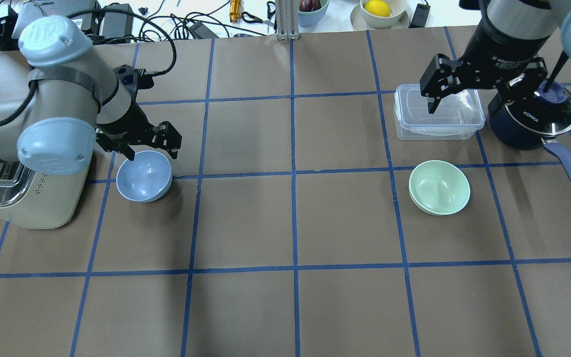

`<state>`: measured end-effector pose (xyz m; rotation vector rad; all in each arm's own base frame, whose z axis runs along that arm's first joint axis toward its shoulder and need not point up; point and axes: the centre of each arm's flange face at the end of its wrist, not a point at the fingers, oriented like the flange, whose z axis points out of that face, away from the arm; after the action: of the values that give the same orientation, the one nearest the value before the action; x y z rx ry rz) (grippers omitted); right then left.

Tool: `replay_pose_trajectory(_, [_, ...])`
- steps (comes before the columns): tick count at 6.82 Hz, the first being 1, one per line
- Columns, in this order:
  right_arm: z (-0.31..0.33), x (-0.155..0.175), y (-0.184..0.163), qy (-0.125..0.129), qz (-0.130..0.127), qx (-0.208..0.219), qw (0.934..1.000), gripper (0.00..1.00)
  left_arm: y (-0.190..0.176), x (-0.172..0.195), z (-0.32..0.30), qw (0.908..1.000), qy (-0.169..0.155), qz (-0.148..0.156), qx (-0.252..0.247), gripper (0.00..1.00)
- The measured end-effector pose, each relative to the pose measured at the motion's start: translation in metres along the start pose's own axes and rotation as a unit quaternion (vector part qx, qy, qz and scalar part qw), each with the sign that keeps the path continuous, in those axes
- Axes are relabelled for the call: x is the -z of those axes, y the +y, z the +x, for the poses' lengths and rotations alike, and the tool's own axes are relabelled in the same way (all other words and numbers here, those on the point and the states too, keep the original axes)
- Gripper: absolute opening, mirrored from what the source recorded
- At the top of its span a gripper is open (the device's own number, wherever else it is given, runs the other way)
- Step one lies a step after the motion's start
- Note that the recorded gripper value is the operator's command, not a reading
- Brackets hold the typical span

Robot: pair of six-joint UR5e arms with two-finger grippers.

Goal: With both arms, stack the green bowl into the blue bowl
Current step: 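Lower the left gripper onto the rim of the pale blue bowl, then close the left gripper on the pale blue bowl's rim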

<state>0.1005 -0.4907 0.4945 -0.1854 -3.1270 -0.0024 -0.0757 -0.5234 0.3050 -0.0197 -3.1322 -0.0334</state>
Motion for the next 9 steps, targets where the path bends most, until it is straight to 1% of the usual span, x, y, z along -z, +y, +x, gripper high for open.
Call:
replay_pose_trajectory(1, [0.0, 0.0, 0.0, 0.0, 0.0, 0.0, 1.0, 1.0, -0.006, -0.036, -0.014, 0.9998, -0.012, -0.017, 0.003, 1.0])
replay_pose_trajectory(2, [0.0, 0.0, 0.0, 0.0, 0.0, 0.0, 1.0, 1.0, -0.013, -0.061, -0.019, 0.9995, -0.017, -0.025, 0.004, 0.97])
replay_pose_trajectory(3, [0.0, 0.0, 0.0, 0.0, 0.0, 0.0, 1.0, 1.0, -0.02, -0.079, -0.019, 0.9995, -0.019, -0.023, 0.003, 0.87])
replay_pose_trajectory(4, [0.0, 0.0, 0.0, 0.0, 0.0, 0.0, 1.0, 1.0, -0.025, -0.089, -0.013, 0.9997, -0.02, -0.015, 0.005, 0.29])
replay_pose_trajectory(5, [-0.001, 0.0, 0.001, 0.0, -0.001, 0.0, 1.0, 1.0, -0.026, -0.096, -0.006, 0.9996, -0.019, -0.015, 0.013, 0.0])
replay_pose_trajectory(7, [0.0, 0.0, 0.001, 0.001, -0.001, 0.0, 1.0, 1.0, -0.014, -0.111, 0.001, 0.9991, -0.02, -0.038, -0.006, 0.0])
replay_pose_trajectory(9, [0.0, -0.001, 0.0, 0.001, -0.002, -0.001, 1.0, 1.0, -0.013, -0.104, 0.003, 0.9991, -0.022, -0.033, -0.015, 0.0])
